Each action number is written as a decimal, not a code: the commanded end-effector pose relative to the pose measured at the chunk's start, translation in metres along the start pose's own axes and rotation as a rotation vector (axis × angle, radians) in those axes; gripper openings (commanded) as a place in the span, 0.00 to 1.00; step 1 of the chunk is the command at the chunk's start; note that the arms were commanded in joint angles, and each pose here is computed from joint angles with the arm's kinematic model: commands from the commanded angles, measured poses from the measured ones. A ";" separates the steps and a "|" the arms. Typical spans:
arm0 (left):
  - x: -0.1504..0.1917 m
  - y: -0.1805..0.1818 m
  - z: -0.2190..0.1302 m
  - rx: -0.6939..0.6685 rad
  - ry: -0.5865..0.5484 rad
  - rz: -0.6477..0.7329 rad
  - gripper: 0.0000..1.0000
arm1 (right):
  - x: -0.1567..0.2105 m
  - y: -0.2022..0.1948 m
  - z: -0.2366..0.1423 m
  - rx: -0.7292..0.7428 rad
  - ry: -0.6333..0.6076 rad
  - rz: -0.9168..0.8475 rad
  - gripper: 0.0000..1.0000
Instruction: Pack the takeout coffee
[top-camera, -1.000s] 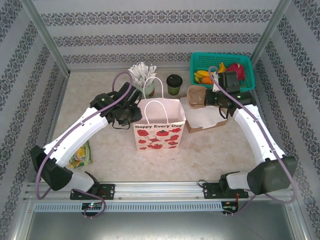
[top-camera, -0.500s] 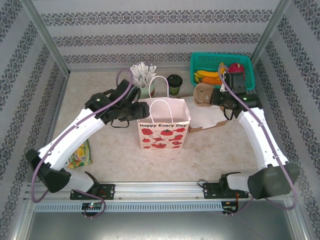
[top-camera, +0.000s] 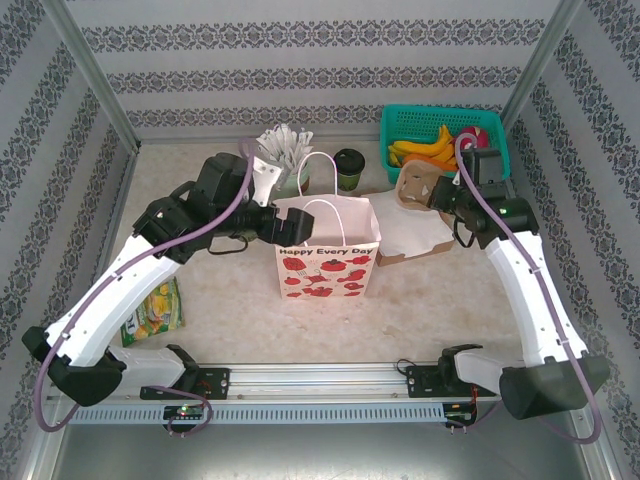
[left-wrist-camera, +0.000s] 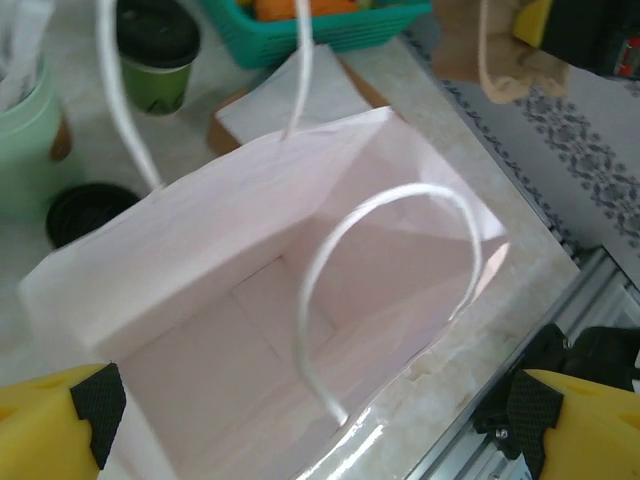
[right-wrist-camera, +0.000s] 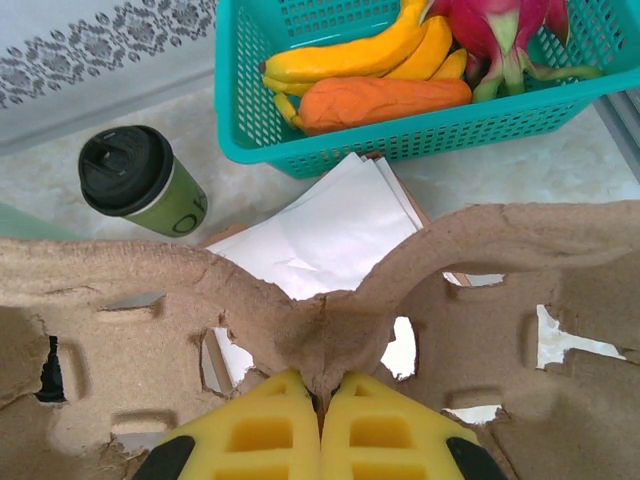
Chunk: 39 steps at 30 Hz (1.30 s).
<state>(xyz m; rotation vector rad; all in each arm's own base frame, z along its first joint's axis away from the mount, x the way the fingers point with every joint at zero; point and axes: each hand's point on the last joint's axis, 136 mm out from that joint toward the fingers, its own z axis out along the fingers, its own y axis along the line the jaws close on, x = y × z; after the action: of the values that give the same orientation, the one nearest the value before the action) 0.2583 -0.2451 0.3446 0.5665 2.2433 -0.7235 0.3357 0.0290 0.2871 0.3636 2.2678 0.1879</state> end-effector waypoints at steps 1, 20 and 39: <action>-0.020 -0.018 0.015 0.084 -0.050 0.212 0.97 | 0.002 -0.001 -0.011 -0.012 -0.004 0.046 0.00; -0.019 -0.039 0.023 0.212 -0.049 0.497 0.25 | 0.013 0.058 -0.076 -0.323 0.145 0.198 0.00; -0.013 -0.046 0.021 0.242 -0.102 0.661 0.00 | 0.000 0.157 -0.129 -0.715 0.285 0.169 0.00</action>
<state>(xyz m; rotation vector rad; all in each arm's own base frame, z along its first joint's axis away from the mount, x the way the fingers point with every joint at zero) 0.2607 -0.2875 0.3410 1.2131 1.8511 -0.6432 0.2758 0.1640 0.3796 0.2139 2.3392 1.0623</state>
